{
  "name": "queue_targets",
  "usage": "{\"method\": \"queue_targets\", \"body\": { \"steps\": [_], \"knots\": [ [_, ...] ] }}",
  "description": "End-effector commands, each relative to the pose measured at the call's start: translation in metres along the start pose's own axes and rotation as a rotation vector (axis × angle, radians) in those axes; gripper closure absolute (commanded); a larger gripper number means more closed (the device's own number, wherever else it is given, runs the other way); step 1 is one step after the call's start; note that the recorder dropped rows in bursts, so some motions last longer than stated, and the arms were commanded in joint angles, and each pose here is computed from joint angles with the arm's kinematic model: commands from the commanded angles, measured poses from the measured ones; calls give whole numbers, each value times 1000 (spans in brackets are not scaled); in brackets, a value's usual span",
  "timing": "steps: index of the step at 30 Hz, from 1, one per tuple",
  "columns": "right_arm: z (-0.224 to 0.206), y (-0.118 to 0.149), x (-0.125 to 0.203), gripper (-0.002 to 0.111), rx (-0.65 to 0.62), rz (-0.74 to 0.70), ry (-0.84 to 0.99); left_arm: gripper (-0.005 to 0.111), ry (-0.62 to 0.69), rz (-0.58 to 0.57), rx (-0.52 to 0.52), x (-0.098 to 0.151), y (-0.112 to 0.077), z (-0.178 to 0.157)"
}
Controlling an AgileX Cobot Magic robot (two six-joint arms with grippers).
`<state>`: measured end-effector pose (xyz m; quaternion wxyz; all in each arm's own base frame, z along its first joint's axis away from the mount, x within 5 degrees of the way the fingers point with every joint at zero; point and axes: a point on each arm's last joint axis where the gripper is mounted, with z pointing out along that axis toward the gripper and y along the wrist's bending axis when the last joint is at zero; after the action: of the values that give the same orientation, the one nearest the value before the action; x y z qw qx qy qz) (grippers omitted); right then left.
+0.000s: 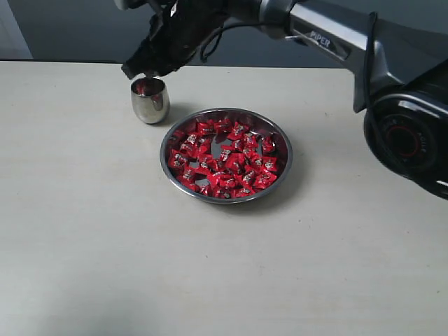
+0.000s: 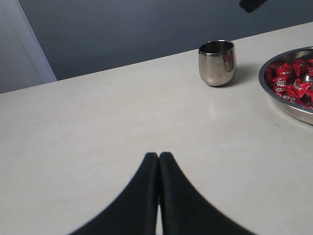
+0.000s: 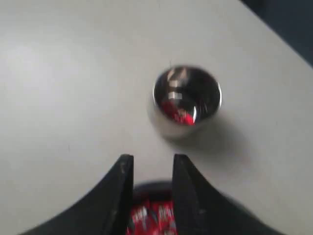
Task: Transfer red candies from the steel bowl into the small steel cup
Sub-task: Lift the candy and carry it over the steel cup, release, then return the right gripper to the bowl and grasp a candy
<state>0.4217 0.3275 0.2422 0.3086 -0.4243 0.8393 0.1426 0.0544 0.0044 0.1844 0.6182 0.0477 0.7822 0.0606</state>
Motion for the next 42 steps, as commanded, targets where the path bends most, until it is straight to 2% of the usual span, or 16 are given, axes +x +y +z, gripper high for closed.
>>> {"method": "queue_targets", "body": {
  "steps": [1,6,11,20,22,23,25,42],
  "knots": [
    [-25,-4,21,79,41,-87,313,106,-12,-4,-1,-1,0,0],
    [-19,-16,30,79,135,-122,385,106,-12,-4,-1,-1,0,0],
    [2,-21,43,79,88,-18,411,106,-12,-4,-1,-1,0,0],
    [25,-26,66,79,72,23,489,106,-12,-4,-1,-1,0,0],
    [29,-25,75,70,66,23,523,106,-12,-4,-1,-1,0,0],
    [32,-25,81,60,70,17,550,106,-12,-4,-1,-1,0,0],
    [36,-25,89,57,76,8,585,106,-12,-4,-1,-1,0,0],
    [42,-19,96,58,25,43,598,106,-12,-4,-1,-1,0,0]
  ]
}}
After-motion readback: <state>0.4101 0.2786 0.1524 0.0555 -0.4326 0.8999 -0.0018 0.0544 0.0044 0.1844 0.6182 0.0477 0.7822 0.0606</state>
